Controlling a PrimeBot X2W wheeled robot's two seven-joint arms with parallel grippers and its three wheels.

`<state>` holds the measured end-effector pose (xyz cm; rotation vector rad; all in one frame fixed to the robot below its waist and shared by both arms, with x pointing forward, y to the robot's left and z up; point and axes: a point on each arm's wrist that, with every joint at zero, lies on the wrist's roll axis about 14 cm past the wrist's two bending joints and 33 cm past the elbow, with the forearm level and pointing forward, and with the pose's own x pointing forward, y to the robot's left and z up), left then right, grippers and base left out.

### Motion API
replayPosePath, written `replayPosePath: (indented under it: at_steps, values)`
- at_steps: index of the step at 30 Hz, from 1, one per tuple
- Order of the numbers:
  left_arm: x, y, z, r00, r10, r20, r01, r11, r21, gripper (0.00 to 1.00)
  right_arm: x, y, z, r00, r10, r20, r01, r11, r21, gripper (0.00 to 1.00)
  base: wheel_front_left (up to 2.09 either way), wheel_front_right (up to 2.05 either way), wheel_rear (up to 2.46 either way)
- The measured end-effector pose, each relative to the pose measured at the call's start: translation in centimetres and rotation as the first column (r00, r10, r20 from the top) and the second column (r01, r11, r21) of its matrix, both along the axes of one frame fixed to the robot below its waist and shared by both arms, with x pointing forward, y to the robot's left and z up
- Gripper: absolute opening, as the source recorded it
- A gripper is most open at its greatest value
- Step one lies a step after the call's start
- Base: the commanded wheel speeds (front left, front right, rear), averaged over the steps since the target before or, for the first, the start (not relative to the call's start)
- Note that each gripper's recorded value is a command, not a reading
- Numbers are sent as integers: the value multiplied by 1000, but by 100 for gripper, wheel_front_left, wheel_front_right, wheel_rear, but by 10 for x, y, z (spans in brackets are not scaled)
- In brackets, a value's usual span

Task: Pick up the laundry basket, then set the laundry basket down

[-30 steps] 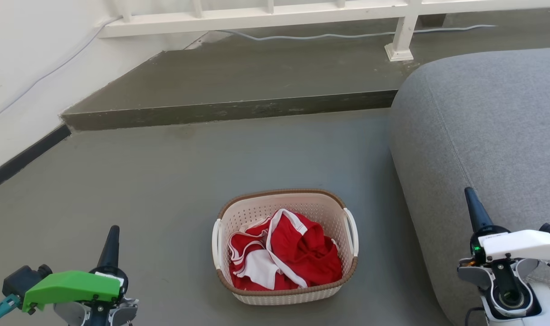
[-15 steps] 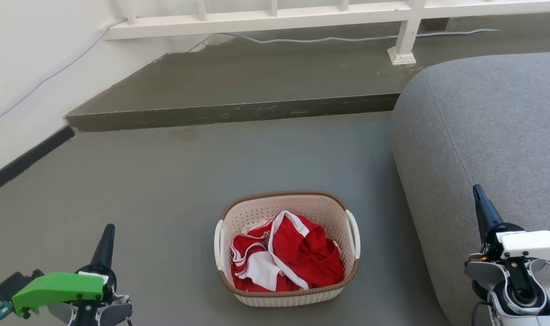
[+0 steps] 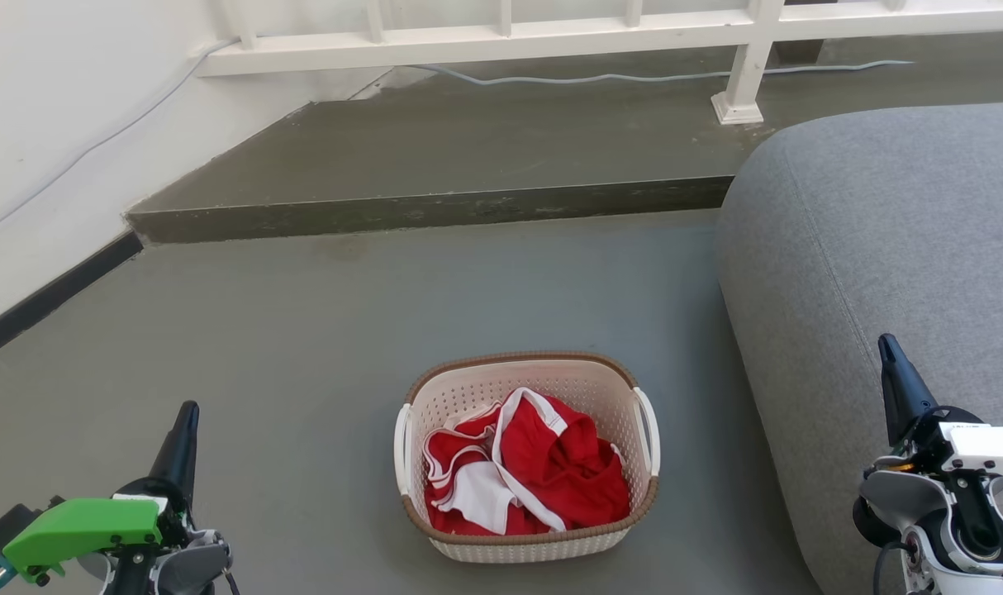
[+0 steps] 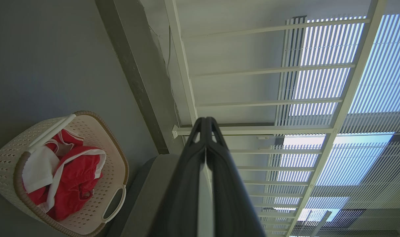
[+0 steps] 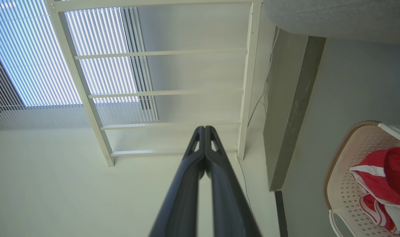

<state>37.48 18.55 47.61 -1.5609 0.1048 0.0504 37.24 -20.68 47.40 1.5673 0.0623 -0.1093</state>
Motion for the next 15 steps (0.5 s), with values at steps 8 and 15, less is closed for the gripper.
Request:
replayPosePath:
  at_steps: [8,15]
  values:
    - [0,2,1,1000,7,4,-7,1000,-14,0,0,0,0,1000,-2,1,2,1000,7,0,0,0,0]
    - [0,2,1,1000,9,4,-8,1000,-14,0,0,0,0,1000,-3,1,3,1000,8,0,0,0,0]
